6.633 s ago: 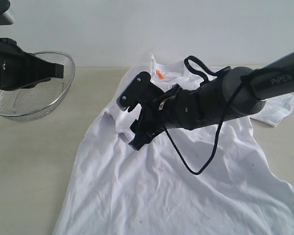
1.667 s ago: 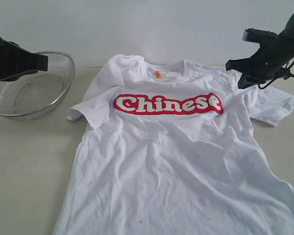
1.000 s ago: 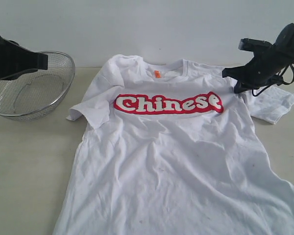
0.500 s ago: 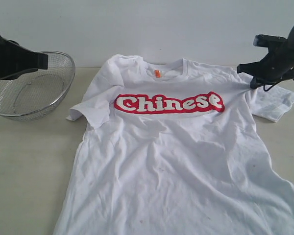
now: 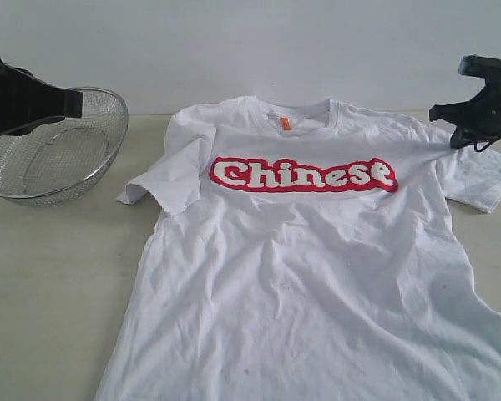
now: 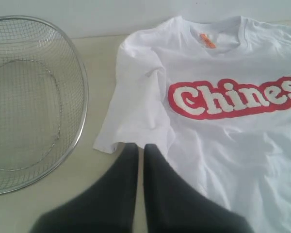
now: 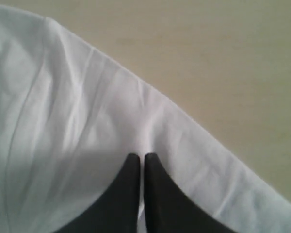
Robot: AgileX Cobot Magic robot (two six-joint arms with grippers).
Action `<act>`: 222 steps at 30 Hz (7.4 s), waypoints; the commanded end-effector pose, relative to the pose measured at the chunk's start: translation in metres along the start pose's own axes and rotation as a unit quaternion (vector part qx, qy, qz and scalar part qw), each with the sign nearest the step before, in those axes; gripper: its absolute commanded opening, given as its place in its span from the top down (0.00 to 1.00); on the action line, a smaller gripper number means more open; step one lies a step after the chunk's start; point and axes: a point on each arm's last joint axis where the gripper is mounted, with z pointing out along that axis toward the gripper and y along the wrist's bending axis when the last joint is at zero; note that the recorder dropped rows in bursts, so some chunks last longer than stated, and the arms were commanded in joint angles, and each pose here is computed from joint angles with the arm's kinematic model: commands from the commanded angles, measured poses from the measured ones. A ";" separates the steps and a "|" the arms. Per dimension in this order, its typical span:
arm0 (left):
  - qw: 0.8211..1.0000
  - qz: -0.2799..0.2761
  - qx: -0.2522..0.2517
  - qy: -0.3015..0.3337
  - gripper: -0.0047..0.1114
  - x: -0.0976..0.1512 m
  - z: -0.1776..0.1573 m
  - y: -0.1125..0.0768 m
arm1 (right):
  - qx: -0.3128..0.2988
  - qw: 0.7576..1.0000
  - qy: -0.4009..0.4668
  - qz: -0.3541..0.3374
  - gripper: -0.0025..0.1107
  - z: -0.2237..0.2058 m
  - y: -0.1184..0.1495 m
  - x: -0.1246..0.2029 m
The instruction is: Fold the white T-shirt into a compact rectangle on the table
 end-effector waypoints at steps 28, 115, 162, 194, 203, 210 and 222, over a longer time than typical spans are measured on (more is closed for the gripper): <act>0.995 0.071 -0.001 0.072 0.92 -0.027 0.088 -0.003 | -0.296 0.948 0.063 -0.094 0.98 -0.124 0.169 0.026; 0.965 0.136 -0.034 0.221 0.92 -0.052 0.316 0.018 | -0.334 0.921 0.085 -0.181 0.98 -0.134 0.241 0.169; 0.896 0.051 0.192 0.397 0.92 0.156 0.053 -0.096 | -0.196 0.942 0.191 -0.196 0.98 -0.175 0.195 0.319; 0.868 0.032 0.146 0.474 0.92 0.211 0.041 -0.074 | -0.162 0.951 0.177 -0.195 0.98 -0.171 0.189 0.319; 0.895 0.032 0.162 0.414 0.92 0.190 0.032 -0.077 | -0.164 0.956 0.150 -0.190 0.98 -0.172 0.194 0.307; 0.907 0.032 0.161 0.388 0.92 0.184 0.031 -0.076 | -0.184 0.958 0.120 -0.184 0.98 -0.181 0.212 0.269; 0.908 0.047 0.172 0.380 0.92 0.181 0.028 -0.077 | -0.114 0.981 0.128 -0.095 0.98 -0.134 0.164 0.198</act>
